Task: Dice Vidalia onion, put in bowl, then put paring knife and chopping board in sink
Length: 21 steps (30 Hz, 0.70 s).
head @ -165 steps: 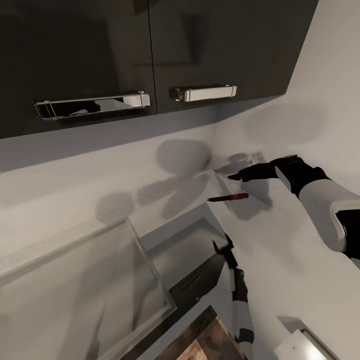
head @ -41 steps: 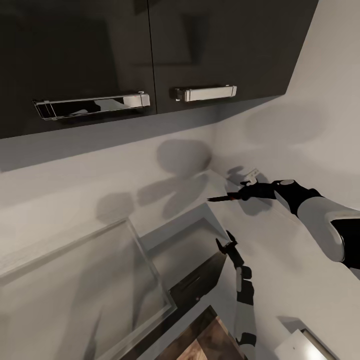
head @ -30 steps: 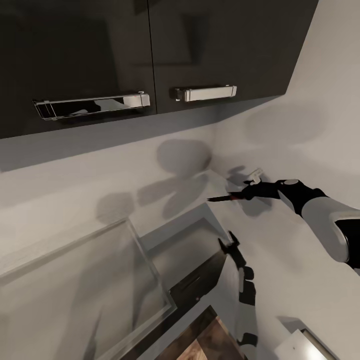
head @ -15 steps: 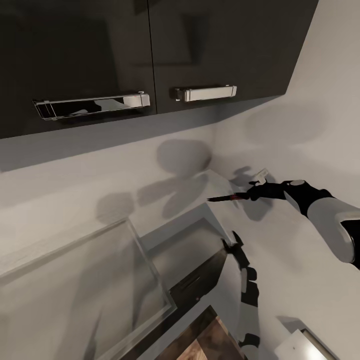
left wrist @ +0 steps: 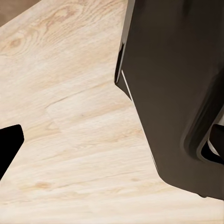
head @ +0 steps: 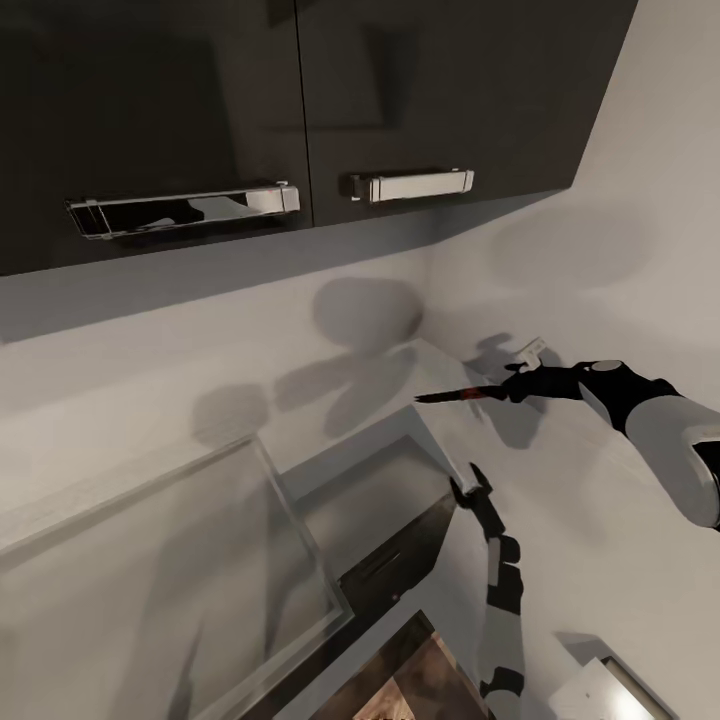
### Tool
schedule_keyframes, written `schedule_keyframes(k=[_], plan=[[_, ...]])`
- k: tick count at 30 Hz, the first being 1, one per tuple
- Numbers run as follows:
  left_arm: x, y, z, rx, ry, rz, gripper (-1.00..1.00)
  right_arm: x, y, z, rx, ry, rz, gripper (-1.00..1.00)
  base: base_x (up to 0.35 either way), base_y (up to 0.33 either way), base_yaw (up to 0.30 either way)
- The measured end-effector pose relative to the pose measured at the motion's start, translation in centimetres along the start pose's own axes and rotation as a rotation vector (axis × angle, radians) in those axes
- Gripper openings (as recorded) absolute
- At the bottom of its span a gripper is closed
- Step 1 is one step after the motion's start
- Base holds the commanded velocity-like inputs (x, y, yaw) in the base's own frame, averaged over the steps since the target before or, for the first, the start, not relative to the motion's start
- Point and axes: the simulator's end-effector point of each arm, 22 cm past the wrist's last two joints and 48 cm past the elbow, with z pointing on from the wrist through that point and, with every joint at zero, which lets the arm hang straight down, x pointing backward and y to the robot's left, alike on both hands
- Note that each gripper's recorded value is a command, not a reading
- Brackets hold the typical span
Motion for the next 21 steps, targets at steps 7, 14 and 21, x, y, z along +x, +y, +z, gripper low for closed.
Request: schedule_keyframes(k=[7, 14, 21], plan=[[0.4, 0.1, 0.0, -0.002, 0.01, 0.002, 1.0, 0.6, -0.2, 0.3, -0.001, 0.007, 0.004, 1.0, 0.0, 0.0, 0.0], [0.8, 0.1, 0.0, -0.004, 0.021, 0.003, 1.0, 1.4, -0.5, 0.4, -0.005, 0.016, 0.01, 1.0, 0.0, 0.0, 0.0], [1.3, 0.2, 0.0, -0.006, 0.033, 0.005, 1.0, 2.2, -0.5, 0.8, -0.009, 0.025, 0.015, 1.0, 0.0, 0.0, 0.0]])
